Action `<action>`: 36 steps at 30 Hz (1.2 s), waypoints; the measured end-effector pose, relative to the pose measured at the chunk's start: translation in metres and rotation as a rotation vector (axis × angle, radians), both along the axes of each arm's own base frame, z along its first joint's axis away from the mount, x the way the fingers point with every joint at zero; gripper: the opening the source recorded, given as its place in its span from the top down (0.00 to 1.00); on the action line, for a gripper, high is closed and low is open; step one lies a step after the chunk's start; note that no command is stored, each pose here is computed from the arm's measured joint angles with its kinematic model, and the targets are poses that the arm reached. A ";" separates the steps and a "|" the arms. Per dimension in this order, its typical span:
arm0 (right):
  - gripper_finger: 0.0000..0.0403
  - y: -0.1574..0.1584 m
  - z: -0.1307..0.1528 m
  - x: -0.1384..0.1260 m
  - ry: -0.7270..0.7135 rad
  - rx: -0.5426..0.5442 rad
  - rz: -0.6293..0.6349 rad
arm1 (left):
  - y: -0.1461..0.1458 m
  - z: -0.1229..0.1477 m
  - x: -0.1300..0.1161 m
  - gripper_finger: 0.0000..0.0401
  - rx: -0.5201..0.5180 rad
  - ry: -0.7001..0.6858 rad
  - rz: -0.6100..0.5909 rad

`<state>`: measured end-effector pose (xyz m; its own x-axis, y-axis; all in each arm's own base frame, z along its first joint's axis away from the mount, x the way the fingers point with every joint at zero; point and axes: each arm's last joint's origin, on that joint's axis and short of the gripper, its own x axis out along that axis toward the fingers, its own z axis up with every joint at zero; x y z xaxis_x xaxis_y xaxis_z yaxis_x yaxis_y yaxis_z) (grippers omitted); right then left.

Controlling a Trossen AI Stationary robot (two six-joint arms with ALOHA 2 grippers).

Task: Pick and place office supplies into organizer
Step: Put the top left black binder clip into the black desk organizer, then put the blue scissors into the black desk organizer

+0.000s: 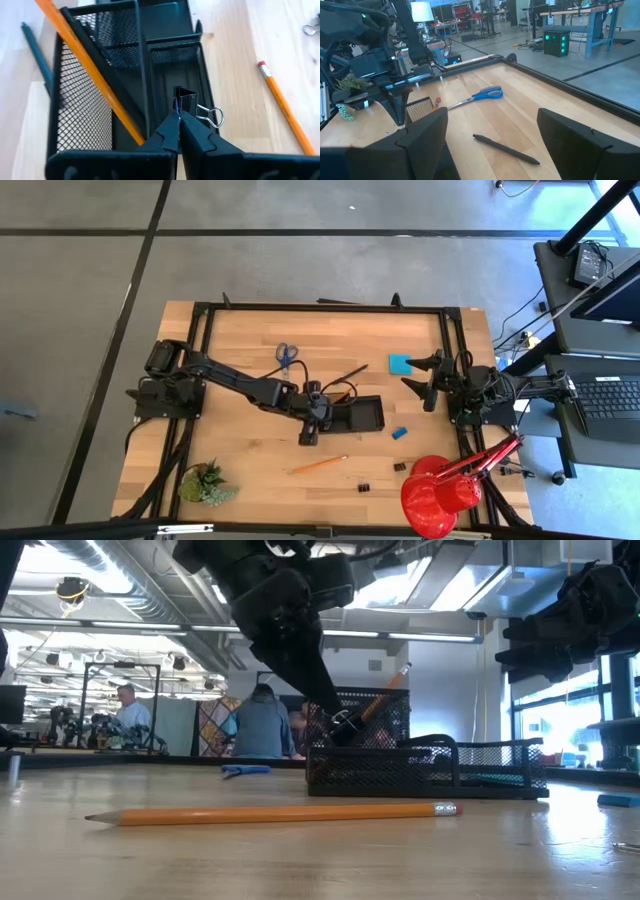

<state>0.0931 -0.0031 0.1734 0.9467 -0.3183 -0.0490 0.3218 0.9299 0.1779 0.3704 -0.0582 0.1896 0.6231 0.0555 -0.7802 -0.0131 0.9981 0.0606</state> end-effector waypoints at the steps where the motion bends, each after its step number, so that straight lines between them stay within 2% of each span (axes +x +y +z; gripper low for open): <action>1: 0.23 0.000 0.000 0.000 0.000 0.000 0.000 | 0.000 0.000 0.000 0.99 0.005 -0.002 0.011; 36: 0.23 0.000 0.000 0.000 0.000 0.000 0.000 | 0.000 -0.003 -0.004 0.96 -0.014 0.052 0.030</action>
